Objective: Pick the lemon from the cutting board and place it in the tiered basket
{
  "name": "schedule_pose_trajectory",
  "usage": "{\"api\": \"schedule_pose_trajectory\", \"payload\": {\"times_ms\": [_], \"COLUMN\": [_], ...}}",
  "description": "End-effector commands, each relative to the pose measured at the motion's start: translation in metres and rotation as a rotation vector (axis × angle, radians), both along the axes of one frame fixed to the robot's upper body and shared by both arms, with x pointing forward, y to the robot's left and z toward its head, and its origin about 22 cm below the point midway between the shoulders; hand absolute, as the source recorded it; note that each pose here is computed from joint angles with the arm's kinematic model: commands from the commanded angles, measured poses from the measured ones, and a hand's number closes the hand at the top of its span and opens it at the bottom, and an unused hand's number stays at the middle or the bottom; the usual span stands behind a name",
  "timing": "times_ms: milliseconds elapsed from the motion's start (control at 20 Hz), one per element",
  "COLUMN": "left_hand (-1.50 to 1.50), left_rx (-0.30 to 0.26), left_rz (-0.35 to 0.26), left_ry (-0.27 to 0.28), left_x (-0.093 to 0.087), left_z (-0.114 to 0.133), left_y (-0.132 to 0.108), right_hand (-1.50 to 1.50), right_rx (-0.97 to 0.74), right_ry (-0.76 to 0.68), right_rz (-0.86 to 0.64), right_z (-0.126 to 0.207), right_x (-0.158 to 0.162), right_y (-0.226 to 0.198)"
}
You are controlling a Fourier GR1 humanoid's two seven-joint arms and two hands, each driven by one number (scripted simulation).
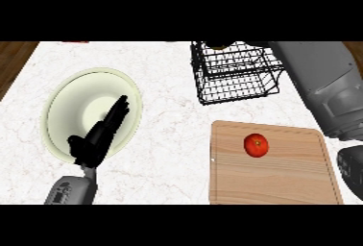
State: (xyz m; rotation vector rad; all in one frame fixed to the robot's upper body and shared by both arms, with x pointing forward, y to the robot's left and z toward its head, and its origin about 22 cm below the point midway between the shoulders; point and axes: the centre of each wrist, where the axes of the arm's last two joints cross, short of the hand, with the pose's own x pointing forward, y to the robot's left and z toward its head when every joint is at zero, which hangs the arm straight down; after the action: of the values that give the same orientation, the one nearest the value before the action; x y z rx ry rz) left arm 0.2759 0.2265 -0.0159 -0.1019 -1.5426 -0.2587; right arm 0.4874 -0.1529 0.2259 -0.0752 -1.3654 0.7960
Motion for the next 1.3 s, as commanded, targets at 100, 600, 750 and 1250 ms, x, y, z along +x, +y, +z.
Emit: {"api": "schedule_pose_trajectory", "payload": {"times_ms": [100,600,750,1250], "left_hand": [0.00,0.00,0.00,0.00], "left_rx": [-0.001,-0.009,-0.022,-0.012], "left_rz": [0.003,-0.008,-0.010,0.004], "left_ry": [0.000,-0.003,0.009,-0.022], "left_x": [-0.003,-0.008,-0.012,-0.001], "left_z": [0.006,-0.001,-0.006,-0.004], "left_y": [-0.001,0.009,-0.009,0.007], "right_hand": [-1.50,-1.50,-1.50,-1.50], "right_rx": [0.136,0.209,0.246,0.488], "right_ry": [0.162,-0.183,-0.286,-0.373], "right_rz": [-0.048,-0.489,-0.609,-0.694], "right_z": [-0.001,0.038,0.039,0.033], "right_x": [0.000,-0.002,-0.009,-0.069], "right_y": [0.004,-0.084,-0.125,-0.287]}}
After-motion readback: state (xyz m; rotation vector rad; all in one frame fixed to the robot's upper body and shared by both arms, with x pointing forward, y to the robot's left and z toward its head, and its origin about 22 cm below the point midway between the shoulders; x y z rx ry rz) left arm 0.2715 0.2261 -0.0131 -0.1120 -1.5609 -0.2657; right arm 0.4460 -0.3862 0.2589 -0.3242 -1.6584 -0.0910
